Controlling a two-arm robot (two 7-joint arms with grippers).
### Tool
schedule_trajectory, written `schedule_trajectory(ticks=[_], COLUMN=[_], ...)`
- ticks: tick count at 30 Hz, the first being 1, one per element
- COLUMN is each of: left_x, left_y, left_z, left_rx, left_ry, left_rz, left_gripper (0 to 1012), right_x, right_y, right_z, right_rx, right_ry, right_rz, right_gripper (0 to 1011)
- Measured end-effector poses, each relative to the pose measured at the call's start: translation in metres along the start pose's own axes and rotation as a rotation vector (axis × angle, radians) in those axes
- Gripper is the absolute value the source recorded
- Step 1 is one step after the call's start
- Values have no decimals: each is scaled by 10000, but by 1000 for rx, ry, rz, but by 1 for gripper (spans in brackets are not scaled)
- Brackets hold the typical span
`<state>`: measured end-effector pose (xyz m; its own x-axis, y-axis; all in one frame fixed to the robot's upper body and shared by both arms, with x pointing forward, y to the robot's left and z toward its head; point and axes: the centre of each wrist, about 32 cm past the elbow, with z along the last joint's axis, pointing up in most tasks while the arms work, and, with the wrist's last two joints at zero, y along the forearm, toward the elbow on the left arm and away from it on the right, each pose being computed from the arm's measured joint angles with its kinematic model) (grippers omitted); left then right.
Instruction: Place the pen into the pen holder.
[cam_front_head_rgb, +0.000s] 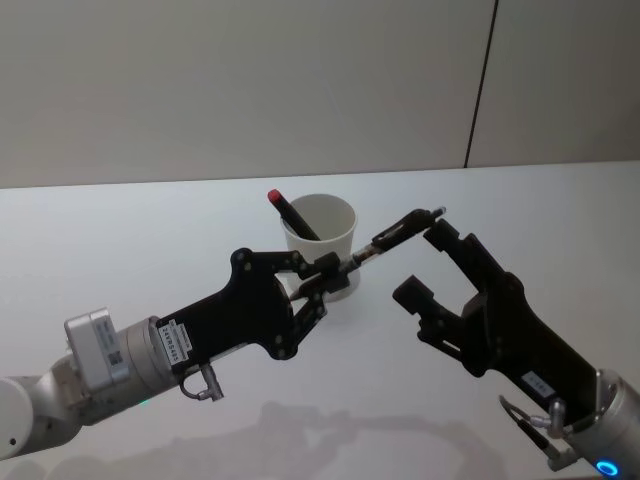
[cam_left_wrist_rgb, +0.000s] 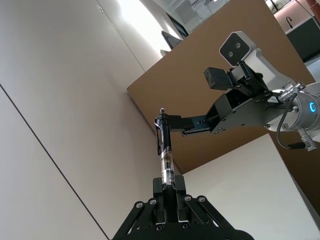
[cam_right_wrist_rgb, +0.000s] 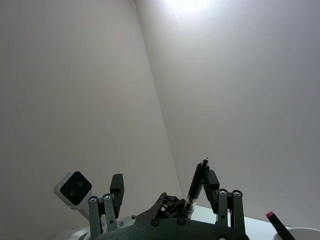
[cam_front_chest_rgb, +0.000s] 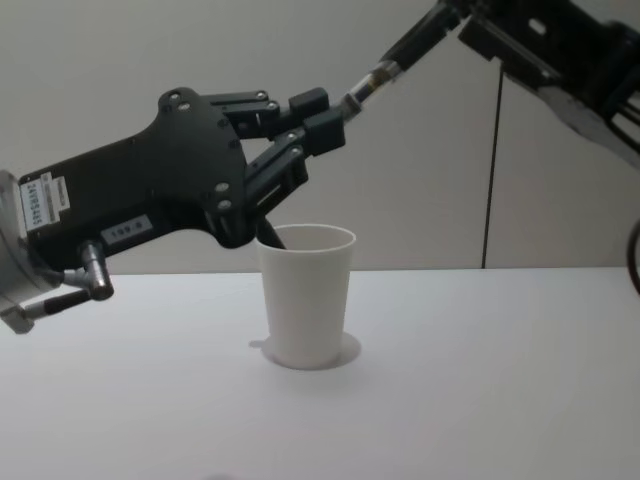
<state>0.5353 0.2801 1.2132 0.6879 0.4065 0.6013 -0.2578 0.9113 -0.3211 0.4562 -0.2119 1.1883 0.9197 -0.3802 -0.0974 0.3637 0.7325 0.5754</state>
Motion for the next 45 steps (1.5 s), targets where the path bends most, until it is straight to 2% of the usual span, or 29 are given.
schedule_trajectory(ticks=[24, 45], left_x=[0, 0], left_y=[0, 0], left_z=[0, 0], left_rx=[0, 0], left_ry=[0, 0], left_rz=[0, 0], left_gripper=[142, 142], right_x=[7, 142], right_y=[-81, 16], right_z=[19, -44], right_rx=[15, 11], right_ry=[-10, 1], right_rz=[-26, -28], right_gripper=[1001, 1001])
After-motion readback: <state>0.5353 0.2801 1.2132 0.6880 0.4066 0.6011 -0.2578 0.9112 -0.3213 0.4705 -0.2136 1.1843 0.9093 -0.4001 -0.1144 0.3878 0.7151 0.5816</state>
